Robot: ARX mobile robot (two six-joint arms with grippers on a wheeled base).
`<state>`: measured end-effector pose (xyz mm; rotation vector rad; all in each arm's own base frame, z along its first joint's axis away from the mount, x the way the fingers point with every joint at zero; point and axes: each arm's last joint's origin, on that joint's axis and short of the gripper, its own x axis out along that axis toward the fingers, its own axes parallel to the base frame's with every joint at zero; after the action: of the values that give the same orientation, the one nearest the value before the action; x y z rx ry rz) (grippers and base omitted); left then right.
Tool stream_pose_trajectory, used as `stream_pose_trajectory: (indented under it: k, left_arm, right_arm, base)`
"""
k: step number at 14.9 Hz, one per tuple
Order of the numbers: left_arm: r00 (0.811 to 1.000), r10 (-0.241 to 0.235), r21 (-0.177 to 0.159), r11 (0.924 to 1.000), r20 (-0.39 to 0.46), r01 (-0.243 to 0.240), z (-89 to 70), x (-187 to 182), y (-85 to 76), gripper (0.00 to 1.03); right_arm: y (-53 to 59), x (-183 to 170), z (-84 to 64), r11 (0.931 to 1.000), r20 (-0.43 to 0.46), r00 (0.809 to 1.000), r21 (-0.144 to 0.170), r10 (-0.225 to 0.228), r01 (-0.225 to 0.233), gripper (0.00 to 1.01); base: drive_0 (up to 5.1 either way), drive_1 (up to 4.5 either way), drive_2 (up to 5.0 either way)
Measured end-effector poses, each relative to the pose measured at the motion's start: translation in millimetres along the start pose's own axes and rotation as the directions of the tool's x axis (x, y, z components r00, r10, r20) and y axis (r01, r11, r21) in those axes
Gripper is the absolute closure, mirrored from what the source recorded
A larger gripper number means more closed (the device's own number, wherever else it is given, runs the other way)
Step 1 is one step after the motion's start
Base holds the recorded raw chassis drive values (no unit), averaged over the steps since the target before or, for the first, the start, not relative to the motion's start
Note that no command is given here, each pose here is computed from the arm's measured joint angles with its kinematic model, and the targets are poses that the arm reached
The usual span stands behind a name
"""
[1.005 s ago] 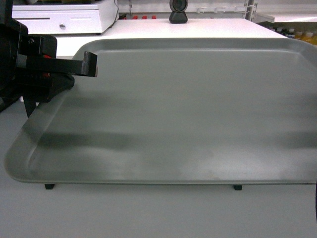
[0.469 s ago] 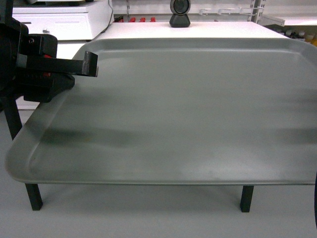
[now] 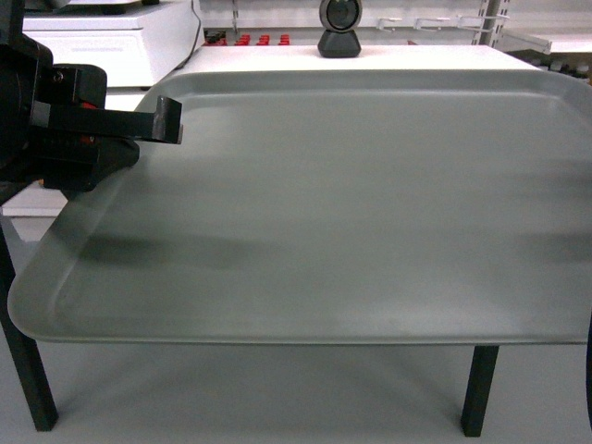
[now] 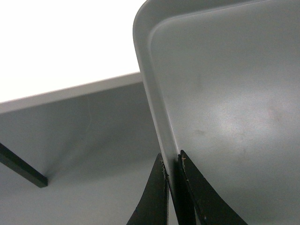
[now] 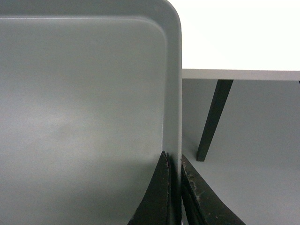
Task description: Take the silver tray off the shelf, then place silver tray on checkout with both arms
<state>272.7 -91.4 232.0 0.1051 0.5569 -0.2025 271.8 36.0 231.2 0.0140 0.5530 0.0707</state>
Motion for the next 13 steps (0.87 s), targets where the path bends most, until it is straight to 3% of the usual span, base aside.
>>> stream_pose_trajectory:
  k: [13]
  left_arm:
    - [1.0, 0.0, 0.003, 1.0, -0.003, 0.0, -0.2, 0.1, -0.2, 0.99]
  right_arm:
    - [-0.1, -0.2, -0.9, 1.0, -0.008, 1.0, -0.003, -0.001, 0.001, 0.98]
  base:
    - [-0.1, 4.26, -4.4]
